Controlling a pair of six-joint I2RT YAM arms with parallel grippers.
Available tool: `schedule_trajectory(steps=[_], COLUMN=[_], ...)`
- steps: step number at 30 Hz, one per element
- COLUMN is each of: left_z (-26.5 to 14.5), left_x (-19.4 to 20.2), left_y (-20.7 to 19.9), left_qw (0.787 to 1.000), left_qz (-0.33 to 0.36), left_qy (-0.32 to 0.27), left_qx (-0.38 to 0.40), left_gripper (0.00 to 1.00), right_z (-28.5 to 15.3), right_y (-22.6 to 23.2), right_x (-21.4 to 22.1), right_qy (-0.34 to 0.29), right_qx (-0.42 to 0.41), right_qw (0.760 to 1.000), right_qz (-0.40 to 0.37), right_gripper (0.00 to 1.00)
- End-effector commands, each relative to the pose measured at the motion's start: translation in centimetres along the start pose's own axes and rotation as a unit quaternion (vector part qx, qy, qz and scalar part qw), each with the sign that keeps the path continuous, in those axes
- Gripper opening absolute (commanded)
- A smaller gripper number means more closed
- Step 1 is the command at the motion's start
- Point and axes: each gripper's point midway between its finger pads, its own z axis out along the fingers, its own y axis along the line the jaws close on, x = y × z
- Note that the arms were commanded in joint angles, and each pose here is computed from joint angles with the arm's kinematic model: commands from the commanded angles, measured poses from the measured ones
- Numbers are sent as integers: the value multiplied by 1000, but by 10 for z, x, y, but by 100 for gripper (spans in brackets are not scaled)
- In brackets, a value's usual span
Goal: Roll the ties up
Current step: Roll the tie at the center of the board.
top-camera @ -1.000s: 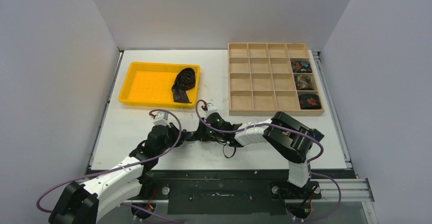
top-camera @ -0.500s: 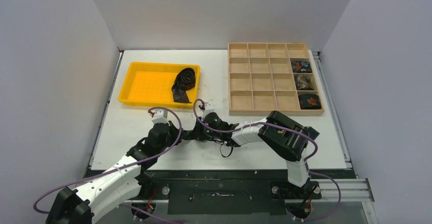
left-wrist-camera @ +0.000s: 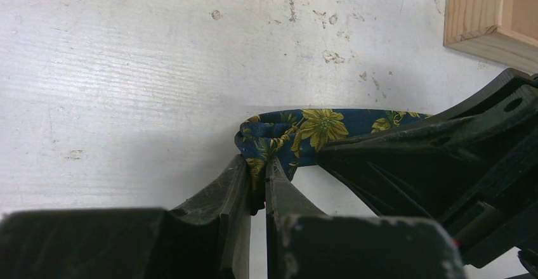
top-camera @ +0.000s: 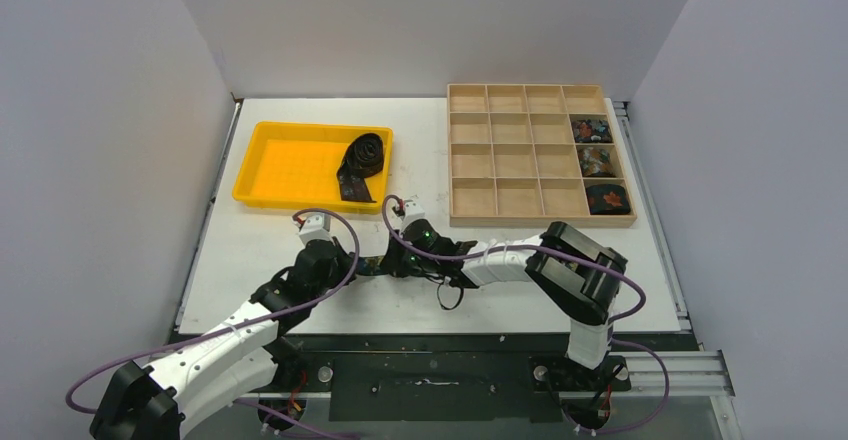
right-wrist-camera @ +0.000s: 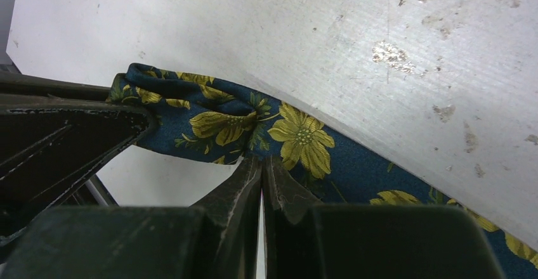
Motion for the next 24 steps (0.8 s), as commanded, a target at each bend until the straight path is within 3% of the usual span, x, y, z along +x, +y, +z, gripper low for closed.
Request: schedule_trajectory(steps=[1, 24], left_z=[-4, -1], left_x=[-22, -12], left_y=[-16, -44], left_qw=[1000, 998], left_qz=[-1, 38], left_qy=[-28, -8], left_qx=[13, 54], left_gripper=[0, 0], right_z=[4, 40], right_y=[23, 35], right_x=[-14, 14], right_qy=[-15, 22], right_qx=[-35, -91], right_qw=[999, 995], right_qz=[-8, 17], right_gripper=[5, 5])
